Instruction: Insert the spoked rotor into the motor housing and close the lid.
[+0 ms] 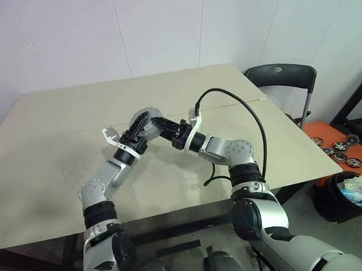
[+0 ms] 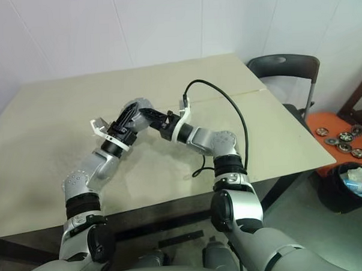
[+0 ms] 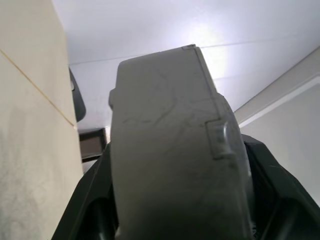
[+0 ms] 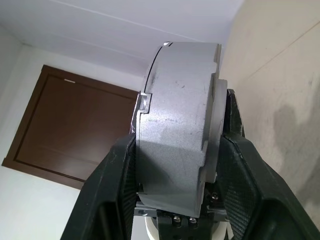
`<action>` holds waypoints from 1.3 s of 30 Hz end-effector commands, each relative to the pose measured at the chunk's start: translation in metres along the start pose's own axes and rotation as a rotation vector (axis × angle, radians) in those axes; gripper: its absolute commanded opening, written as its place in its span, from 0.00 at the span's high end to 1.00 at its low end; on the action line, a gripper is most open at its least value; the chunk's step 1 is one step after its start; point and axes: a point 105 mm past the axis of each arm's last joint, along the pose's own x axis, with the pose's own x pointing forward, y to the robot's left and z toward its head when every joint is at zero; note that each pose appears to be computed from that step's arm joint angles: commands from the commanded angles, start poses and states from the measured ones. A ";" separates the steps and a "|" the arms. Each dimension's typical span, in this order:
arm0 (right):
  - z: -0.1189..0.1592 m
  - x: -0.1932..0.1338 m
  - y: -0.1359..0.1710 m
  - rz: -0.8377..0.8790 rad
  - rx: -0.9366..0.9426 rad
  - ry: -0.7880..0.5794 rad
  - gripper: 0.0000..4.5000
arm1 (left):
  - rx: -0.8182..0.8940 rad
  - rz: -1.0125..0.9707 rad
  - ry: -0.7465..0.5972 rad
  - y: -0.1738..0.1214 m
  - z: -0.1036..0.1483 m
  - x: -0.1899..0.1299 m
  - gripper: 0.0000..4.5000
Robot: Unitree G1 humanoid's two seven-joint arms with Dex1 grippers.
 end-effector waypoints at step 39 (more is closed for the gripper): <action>-0.005 0.019 0.018 0.071 -0.054 -0.015 0.00 | -0.016 -0.198 -0.172 -0.032 0.026 0.006 0.52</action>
